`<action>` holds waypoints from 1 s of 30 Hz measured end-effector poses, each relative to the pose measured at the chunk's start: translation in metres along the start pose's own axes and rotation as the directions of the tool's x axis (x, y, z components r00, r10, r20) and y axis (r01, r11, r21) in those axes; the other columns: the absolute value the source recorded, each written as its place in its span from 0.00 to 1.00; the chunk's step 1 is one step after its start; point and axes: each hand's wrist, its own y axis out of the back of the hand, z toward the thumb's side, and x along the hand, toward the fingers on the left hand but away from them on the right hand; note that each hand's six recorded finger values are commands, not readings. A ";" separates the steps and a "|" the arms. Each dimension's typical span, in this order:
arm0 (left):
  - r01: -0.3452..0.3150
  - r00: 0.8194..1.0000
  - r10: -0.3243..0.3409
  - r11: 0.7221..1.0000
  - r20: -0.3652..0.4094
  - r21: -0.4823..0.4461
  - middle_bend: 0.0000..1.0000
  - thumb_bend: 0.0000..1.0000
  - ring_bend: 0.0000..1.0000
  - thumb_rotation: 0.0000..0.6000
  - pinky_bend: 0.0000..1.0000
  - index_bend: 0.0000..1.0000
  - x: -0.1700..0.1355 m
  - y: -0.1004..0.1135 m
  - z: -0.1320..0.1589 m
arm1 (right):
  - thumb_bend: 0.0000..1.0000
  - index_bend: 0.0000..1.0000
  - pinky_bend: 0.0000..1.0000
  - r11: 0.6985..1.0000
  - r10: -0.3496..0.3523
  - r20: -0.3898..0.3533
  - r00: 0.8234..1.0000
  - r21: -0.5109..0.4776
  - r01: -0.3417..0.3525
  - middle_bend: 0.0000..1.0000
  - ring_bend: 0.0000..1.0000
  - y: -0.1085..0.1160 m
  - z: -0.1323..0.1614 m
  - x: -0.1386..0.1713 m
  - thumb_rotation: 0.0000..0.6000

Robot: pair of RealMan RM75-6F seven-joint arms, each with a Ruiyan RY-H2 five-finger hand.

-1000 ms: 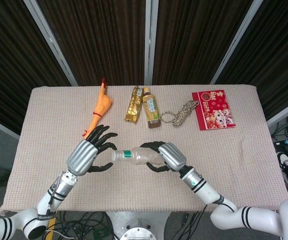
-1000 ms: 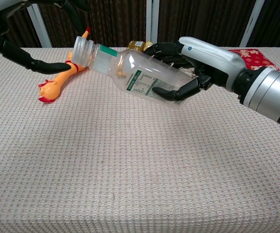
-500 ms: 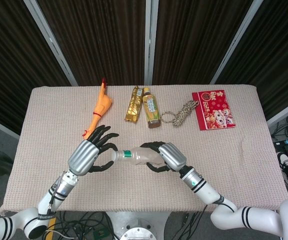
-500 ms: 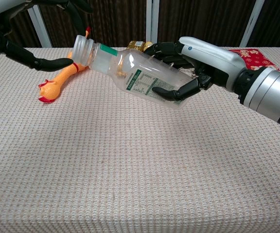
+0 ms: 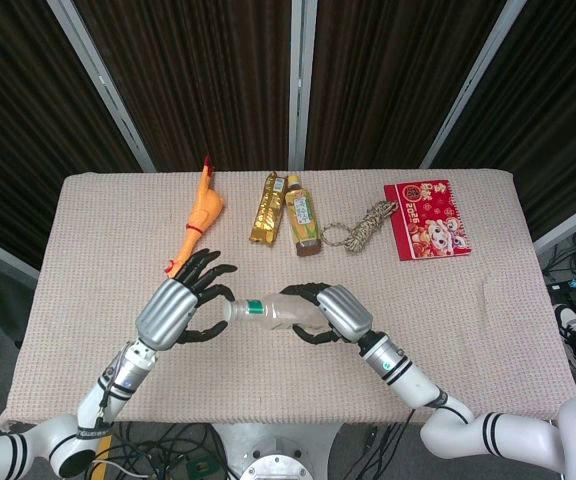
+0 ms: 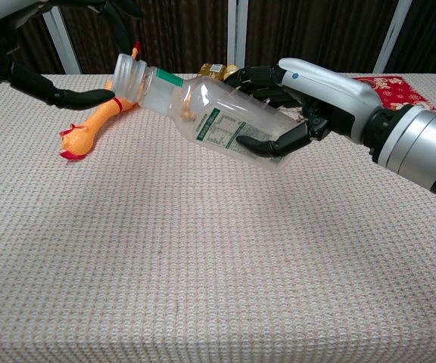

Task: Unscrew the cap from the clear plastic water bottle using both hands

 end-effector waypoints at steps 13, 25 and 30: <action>-0.002 1.000 0.002 1.000 0.002 -0.012 0.16 0.31 0.03 1.00 0.02 0.49 -0.002 0.005 -0.002 | 0.46 0.47 0.41 1.000 -0.003 0.015 1.000 0.018 0.003 0.50 0.32 0.004 -0.007 0.002 1.00; 0.073 0.985 -0.047 0.985 -0.164 0.157 0.16 0.31 0.03 1.00 0.02 0.49 -0.022 0.008 -0.055 | 0.46 0.47 0.41 0.977 -0.013 0.111 0.994 0.213 -0.011 0.50 0.32 0.038 -0.045 0.028 1.00; 0.242 0.948 -0.164 0.928 -0.273 0.283 0.16 0.31 0.03 1.00 0.02 0.48 -0.035 -0.012 -0.080 | 0.46 0.46 0.41 0.953 -0.016 0.140 0.990 0.300 -0.027 0.50 0.32 0.054 -0.054 0.029 1.00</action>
